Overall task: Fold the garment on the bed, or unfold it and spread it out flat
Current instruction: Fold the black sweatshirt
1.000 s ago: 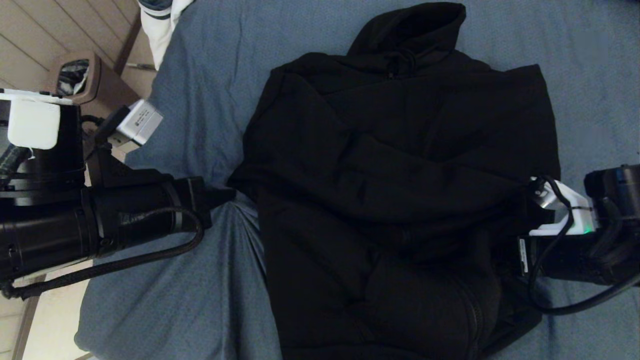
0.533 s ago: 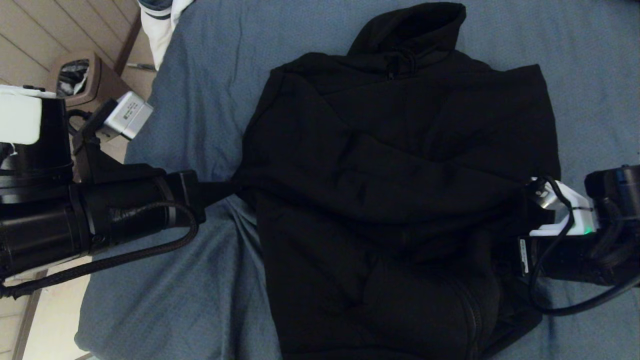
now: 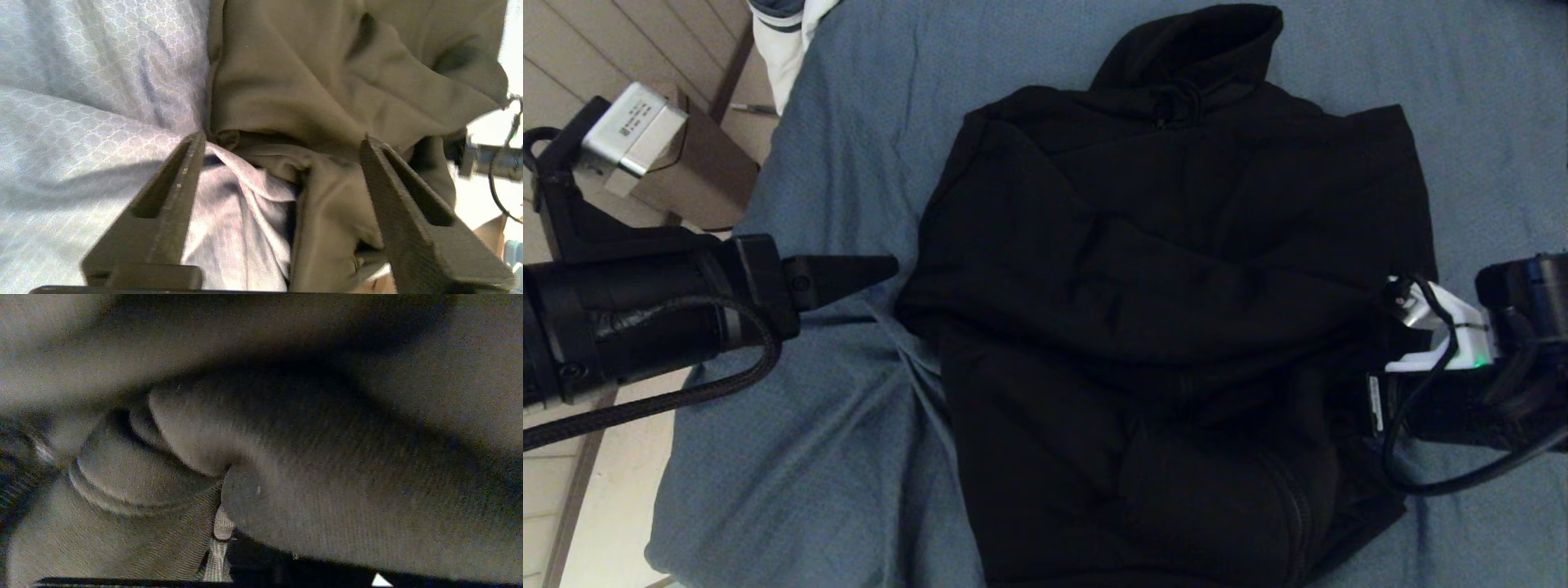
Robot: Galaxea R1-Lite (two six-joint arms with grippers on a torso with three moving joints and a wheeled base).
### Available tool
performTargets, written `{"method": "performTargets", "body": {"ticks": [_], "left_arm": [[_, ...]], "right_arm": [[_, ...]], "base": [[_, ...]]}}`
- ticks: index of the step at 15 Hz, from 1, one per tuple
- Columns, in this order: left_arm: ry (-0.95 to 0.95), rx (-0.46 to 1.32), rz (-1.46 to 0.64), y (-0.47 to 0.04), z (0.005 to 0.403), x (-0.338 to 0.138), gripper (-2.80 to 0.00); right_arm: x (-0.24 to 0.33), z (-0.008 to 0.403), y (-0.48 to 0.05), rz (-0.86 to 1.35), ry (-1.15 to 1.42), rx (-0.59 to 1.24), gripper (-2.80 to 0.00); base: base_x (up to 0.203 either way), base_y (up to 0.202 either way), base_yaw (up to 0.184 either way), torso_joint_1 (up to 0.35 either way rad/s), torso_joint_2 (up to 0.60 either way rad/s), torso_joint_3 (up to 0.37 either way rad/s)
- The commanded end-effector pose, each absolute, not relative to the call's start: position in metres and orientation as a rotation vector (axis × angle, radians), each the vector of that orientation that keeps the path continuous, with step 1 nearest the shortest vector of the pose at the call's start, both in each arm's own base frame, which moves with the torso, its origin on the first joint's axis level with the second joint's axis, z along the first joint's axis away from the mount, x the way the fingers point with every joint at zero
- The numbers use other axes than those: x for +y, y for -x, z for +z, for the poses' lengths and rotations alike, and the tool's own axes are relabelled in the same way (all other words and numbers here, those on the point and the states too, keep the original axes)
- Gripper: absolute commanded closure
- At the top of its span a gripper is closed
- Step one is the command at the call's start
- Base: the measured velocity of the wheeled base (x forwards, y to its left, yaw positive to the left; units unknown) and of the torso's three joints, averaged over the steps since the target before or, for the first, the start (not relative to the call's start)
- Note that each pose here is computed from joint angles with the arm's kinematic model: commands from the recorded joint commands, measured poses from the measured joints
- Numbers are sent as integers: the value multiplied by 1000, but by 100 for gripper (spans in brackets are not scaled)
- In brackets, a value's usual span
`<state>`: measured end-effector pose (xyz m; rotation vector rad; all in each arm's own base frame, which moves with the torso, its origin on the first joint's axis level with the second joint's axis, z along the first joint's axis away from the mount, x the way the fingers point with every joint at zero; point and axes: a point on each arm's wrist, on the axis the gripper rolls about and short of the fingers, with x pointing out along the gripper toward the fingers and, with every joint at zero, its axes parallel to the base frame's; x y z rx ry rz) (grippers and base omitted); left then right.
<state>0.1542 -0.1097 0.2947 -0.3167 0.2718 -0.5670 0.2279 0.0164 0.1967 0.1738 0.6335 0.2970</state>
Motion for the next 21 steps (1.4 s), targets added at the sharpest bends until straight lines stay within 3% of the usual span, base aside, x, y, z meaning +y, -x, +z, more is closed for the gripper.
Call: {"method": "performTargets", "body": {"ticks": [1, 11, 18, 21], "left_arm": [[326, 253, -563, -152, 302, -106, -280], [279, 428, -535, -186, 260, -130, -280], [284, 410, -556, -191, 257, -137, -280], [278, 411, -659, -172, 262, -147, -280]], "right_arm": [[16, 214, -239, 298, -174, 572, 0], [28, 257, -325, 309, -251, 439, 0], [34, 271, -333, 325, -251, 416, 0], [34, 266, -335, 322, -252, 433, 0]], "base": [[0, 0, 0, 0, 0, 0], [0, 0, 0, 0, 0, 0], [0, 0, 0, 0, 0, 0], [0, 0, 0, 0, 0, 0]]}}
